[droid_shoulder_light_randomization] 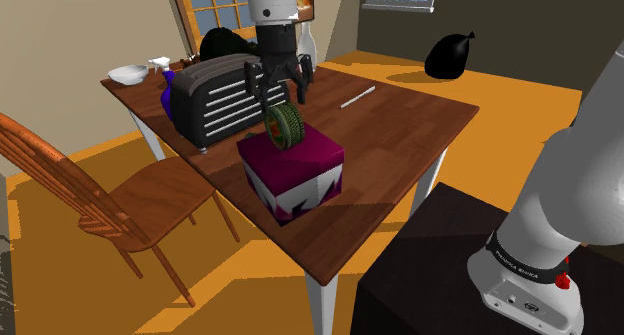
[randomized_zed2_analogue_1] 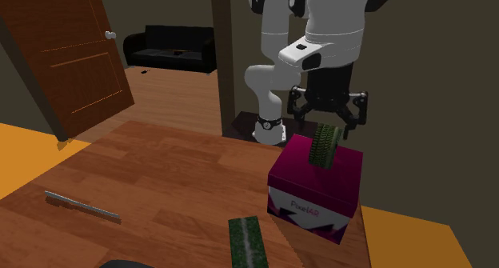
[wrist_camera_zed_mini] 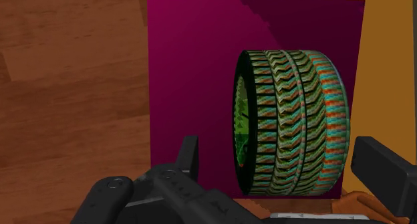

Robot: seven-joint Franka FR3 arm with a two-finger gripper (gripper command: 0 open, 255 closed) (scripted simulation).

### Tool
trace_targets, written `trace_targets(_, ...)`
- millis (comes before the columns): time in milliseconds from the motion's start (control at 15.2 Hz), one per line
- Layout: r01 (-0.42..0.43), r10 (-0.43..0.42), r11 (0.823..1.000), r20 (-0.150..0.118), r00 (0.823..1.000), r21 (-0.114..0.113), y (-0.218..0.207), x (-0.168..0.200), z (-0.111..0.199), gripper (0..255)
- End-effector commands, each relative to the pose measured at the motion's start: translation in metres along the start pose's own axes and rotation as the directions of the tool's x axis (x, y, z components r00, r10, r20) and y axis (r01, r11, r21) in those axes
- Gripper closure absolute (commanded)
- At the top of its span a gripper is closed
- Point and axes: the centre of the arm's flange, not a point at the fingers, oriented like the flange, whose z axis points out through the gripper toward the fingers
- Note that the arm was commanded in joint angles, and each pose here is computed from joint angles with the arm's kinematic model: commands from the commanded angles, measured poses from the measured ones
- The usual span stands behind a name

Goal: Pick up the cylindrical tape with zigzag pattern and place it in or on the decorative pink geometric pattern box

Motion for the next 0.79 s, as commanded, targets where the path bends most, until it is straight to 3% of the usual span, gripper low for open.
trace_targets(0,0.0,0.0,1.0,0.0,1.0,0.0,0.0,0.0,-0.013,0)
trace_targets(198,0.0,0.0,1.0,0.0,1.0,0.0,0.0,0.0,-0.05,0)
trace_targets(726,0.0,0.0,1.0,0.0,1.0,0.0,0.0,0.0,-0.05,0)
